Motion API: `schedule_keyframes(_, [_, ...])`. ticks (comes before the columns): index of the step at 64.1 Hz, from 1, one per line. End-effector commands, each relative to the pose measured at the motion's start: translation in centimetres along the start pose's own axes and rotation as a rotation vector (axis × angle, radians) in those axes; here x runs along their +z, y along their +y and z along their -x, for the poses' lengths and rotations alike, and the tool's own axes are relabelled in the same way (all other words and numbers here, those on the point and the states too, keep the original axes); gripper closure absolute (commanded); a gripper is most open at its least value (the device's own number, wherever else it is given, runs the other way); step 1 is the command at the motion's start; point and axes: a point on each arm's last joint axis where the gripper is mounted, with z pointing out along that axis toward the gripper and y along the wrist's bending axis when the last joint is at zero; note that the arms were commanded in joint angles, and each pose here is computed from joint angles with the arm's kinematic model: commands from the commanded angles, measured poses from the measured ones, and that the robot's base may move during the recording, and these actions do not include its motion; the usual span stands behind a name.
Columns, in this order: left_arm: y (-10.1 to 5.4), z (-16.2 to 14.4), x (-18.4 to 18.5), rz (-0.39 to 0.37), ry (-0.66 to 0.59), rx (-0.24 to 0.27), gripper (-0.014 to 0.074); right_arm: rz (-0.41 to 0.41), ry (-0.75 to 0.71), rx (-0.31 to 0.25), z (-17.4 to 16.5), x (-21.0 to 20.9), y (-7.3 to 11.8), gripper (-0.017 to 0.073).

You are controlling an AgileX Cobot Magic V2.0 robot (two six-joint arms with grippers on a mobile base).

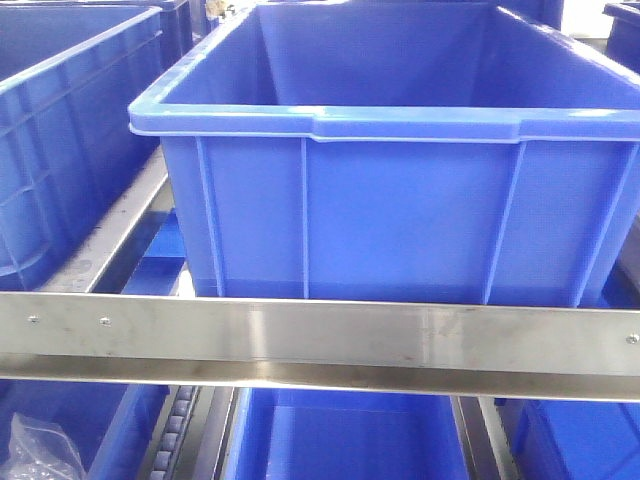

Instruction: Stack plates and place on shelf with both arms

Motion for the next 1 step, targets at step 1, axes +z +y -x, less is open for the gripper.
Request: schedule_keyframes(1, [0.13,0.86,-0.22,0.016,-0.107,-0.011,0.0511,0.021,-0.099,-0.015,0.80,-0.17,0.17,0.0502])
